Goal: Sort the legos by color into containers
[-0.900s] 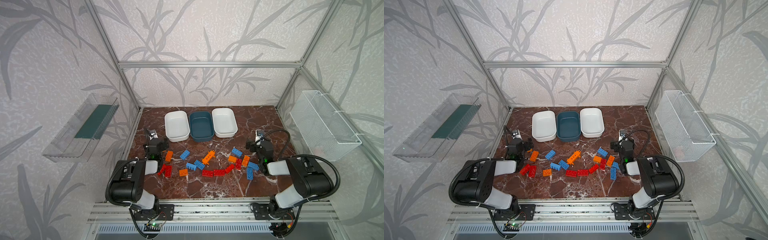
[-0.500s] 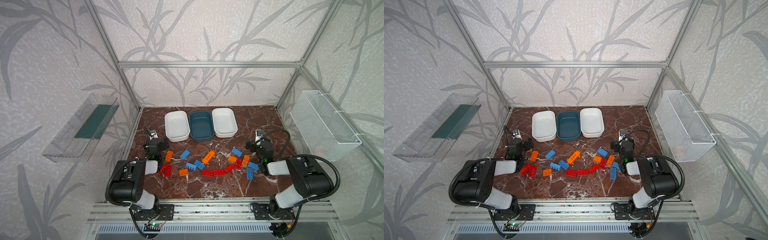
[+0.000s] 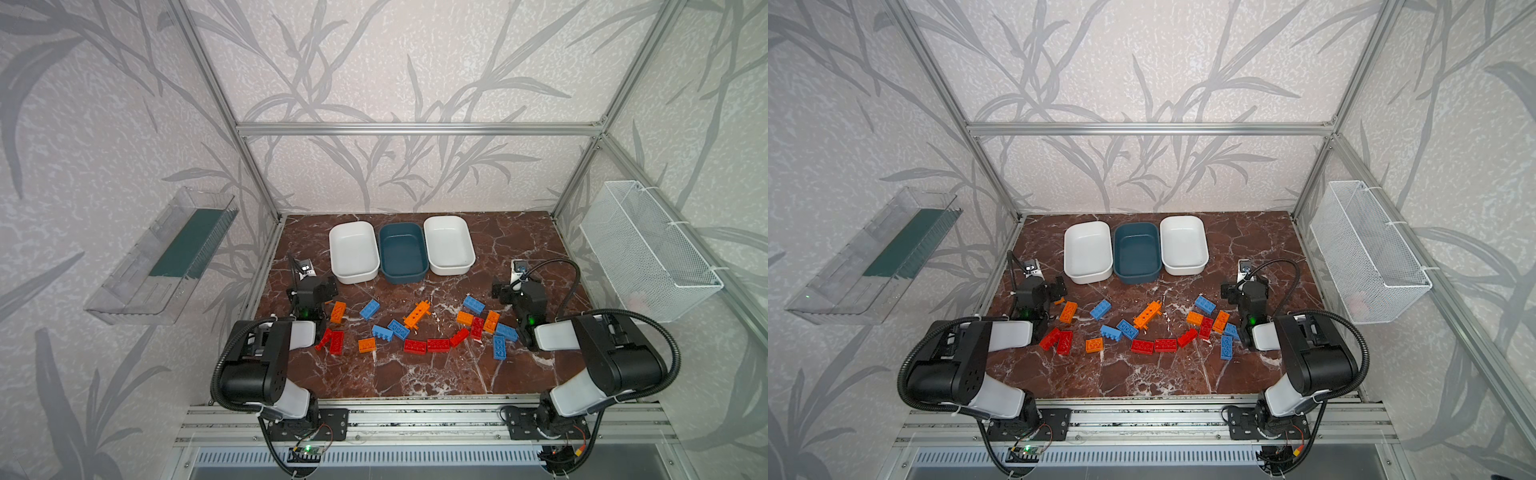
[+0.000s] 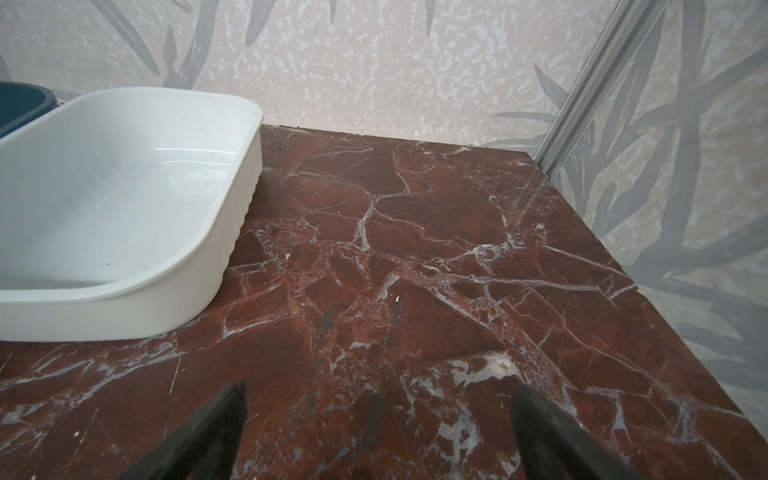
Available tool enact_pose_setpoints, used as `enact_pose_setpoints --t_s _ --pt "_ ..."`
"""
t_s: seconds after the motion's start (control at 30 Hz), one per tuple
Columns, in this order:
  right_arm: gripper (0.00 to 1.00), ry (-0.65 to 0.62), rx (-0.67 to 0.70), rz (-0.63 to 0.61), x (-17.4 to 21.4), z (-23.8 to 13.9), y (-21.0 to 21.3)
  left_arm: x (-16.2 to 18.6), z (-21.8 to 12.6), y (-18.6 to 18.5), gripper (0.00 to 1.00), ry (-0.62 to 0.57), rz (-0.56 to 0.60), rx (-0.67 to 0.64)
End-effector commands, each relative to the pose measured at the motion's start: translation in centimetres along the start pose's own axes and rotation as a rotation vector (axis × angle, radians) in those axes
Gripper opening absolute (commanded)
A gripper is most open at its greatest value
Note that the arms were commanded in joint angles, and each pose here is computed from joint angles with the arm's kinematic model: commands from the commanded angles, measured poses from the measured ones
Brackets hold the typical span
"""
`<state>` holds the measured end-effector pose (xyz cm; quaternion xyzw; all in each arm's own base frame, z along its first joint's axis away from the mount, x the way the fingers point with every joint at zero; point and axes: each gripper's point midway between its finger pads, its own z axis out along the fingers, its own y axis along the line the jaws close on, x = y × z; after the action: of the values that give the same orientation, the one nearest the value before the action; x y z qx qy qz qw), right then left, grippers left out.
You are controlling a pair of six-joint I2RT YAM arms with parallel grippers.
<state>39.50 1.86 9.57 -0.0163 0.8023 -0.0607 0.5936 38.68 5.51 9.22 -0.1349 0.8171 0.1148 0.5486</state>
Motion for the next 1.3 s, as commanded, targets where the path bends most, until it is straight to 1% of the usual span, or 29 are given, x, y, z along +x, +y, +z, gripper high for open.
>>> enact_pose_setpoints --t_s 0.0,0.8,0.83,0.93,0.97,1.0,1.07,1.13,1.17,1.23,1.27 --pt "0.99 -0.005 0.012 -0.002 0.0 0.0 -0.2 -0.3 0.0 0.2 0.99 -0.013 0.008 -0.003" --pt "1.0 -0.007 0.015 0.003 -0.1 0.0 -0.3 -0.2 0.0 0.2 0.99 -0.011 0.005 0.002" --pt "0.99 -0.013 0.019 0.002 -0.1 -0.1 -0.3 -0.2 0.0 0.2 0.99 -0.011 0.005 0.003" --pt "0.99 -0.012 0.044 0.016 -0.9 -0.8 -0.9 -0.5 -0.1 -0.2 0.98 -0.004 0.019 0.023" --pt "1.0 -0.027 0.052 0.003 -1.6 -1.0 -0.9 -0.8 0.0 -0.5 0.98 0.021 0.039 0.034" --pt "1.0 -0.019 0.08 -0.011 -2.3 -1.3 -1.0 -1.0 -0.1 -0.8 0.98 0.076 0.056 0.047" --pt "1.0 0.003 0.135 -0.037 -4.2 -2.1 -1.4 -2.9 -0.3 -1.3 0.98 0.11 0.079 0.064" --pt "0.99 0.049 0.172 0.031 -6.2 -3.0 -2.1 -4.2 -0.8 -1.8 0.98 0.116 0.064 0.075" --pt "0.99 0.074 0.162 0.049 -6.9 -3.2 -2.1 -4.7 -1.1 -2.1 0.98 0.112 0.044 0.084" --pt "0.99 0.118 0.094 0.046 -8.3 -3.9 -0.9 -5.6 -2.3 -3.2 0.98 0.087 0.011 0.124" --pt "0.99 0.131 0.092 0.048 -8.9 -4.2 -0.7 -6.0 -2.9 -3.7 0.98 0.072 -0.001 0.137"
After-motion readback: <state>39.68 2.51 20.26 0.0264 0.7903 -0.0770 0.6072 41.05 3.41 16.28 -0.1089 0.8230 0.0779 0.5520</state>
